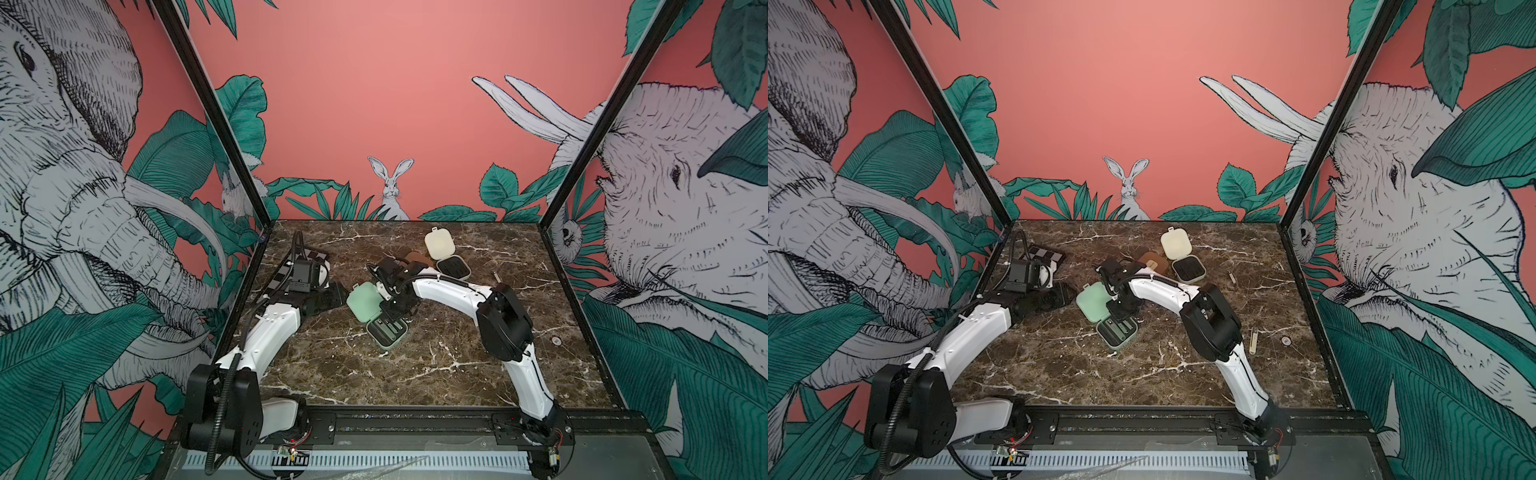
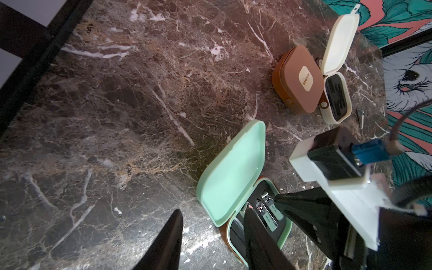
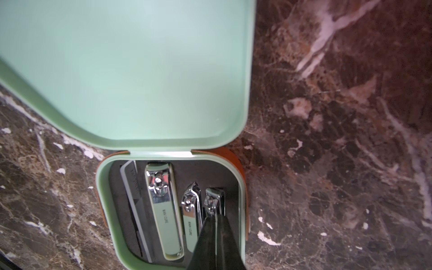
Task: Organize nail clipper sets
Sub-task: Place the nail clipper in the storage box.
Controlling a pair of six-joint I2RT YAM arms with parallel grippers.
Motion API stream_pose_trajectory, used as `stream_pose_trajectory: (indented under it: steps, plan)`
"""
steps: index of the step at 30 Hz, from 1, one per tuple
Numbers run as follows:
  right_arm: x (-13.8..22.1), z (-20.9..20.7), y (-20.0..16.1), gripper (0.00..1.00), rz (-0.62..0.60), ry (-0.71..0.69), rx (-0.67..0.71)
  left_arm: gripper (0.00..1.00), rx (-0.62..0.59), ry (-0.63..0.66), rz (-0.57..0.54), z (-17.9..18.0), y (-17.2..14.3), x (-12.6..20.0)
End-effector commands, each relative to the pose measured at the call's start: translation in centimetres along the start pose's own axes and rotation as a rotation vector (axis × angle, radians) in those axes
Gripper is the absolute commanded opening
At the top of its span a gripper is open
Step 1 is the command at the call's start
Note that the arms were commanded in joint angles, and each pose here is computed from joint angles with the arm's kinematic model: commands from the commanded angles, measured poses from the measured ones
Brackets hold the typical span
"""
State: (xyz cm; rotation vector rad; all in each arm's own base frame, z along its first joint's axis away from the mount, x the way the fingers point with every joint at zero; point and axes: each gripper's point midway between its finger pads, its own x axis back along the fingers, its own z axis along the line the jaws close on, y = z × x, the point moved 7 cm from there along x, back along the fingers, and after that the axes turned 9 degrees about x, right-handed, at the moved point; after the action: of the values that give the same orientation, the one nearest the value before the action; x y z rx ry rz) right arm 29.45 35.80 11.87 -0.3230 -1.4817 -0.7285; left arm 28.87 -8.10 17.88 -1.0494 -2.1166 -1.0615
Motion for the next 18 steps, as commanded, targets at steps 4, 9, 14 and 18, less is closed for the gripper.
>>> stream_pose_trajectory:
  steps: [4, 9, 14, 18]
  plan:
    - [-0.3, 0.2, -0.4, 0.06, 0.004, 0.009, -0.002, 0.45, 0.013, -0.002, -0.019, 0.2, 1.4, -0.3]
    - [-1.4, 0.0, -0.7, 0.06, 0.028, 0.004, -0.014, 0.45, 0.032, -0.016, -0.019, 0.4, 2.3, -1.1]
    - [-2.0, -0.3, -0.9, 0.06, 0.035, 0.007, -0.025, 0.45, 0.049, -0.006, -0.026, 0.9, 3.1, -1.8]
    - [-2.4, -0.4, -1.2, 0.05, 0.044, 0.006, -0.032, 0.43, 0.069, -0.002, -0.009, 1.4, 3.3, -3.0]
